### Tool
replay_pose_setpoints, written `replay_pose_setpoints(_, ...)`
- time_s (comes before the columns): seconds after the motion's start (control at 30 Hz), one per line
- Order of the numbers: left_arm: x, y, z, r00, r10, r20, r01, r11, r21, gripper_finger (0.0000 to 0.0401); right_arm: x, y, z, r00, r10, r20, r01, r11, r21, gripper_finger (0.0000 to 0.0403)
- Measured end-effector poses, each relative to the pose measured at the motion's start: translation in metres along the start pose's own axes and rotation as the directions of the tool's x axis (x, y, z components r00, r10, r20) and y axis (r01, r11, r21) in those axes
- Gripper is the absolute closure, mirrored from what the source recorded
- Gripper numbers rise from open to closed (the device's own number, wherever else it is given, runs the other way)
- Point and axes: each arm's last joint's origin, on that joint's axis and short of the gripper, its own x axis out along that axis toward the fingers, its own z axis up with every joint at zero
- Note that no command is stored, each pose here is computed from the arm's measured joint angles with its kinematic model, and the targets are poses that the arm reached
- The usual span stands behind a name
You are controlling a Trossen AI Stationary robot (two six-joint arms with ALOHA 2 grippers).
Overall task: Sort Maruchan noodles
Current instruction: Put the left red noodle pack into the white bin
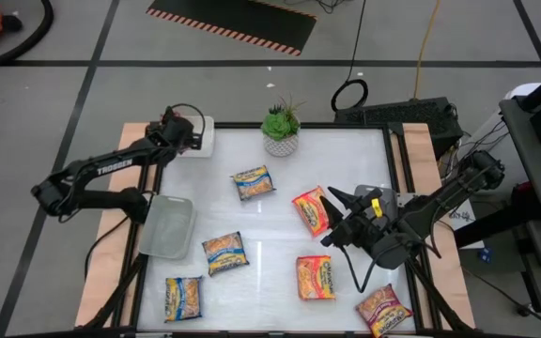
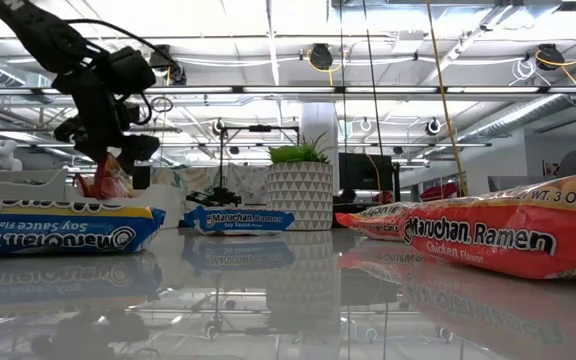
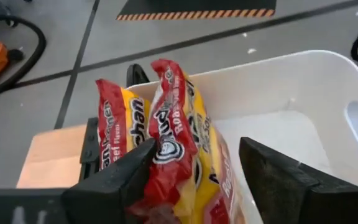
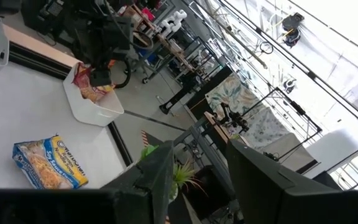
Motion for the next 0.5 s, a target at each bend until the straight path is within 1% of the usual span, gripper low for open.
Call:
replay_pose_setpoints(0.07, 0.003, -0.002, 0.001, 1.000, 0.004, 0.009, -0.004, 0.999, -0.032, 0.0142, 0.000, -0.001, 0.001, 1.000, 0.000, 0.001, 0.000, 1.000, 0.001, 0.0259)
replay_pose_setpoints(0.17, 0.010, -0.002, -0.002, 0.999, 0.001, -0.032, -0.003, 0.999, -0.042, 0.0123, 0.000, -0.001, 0.001, 1.000, 0.000, 0.001, 0.000, 1.000, 0.002, 0.0259)
replay_pose_setpoints(0.33, 0.019, -0.007, -0.007, 0.998, 0.051, -0.044, -0.052, 0.998, -0.018, 0.0119, 0.000, -0.001, 0.001, 1.000, 0.000, 0.001, 0.000, 1.000, 0.001, 0.0259)
replay_pose_setpoints(0.43, 0.020, -0.009, -0.008, 0.997, 0.068, -0.040, -0.068, 0.998, 0.003, 0.0133, 0.000, -0.001, 0.001, 1.000, 0.000, 0.001, 0.000, 1.000, -0.001, 0.0259)
replay_pose_setpoints(0.5, 0.020, -0.010, -0.006, 0.998, 0.064, -0.027, -0.064, 0.998, 0.013, 0.0161, 0.000, -0.001, 0.001, 1.000, 0.000, 0.001, 0.000, 1.000, -0.001, 0.0259)
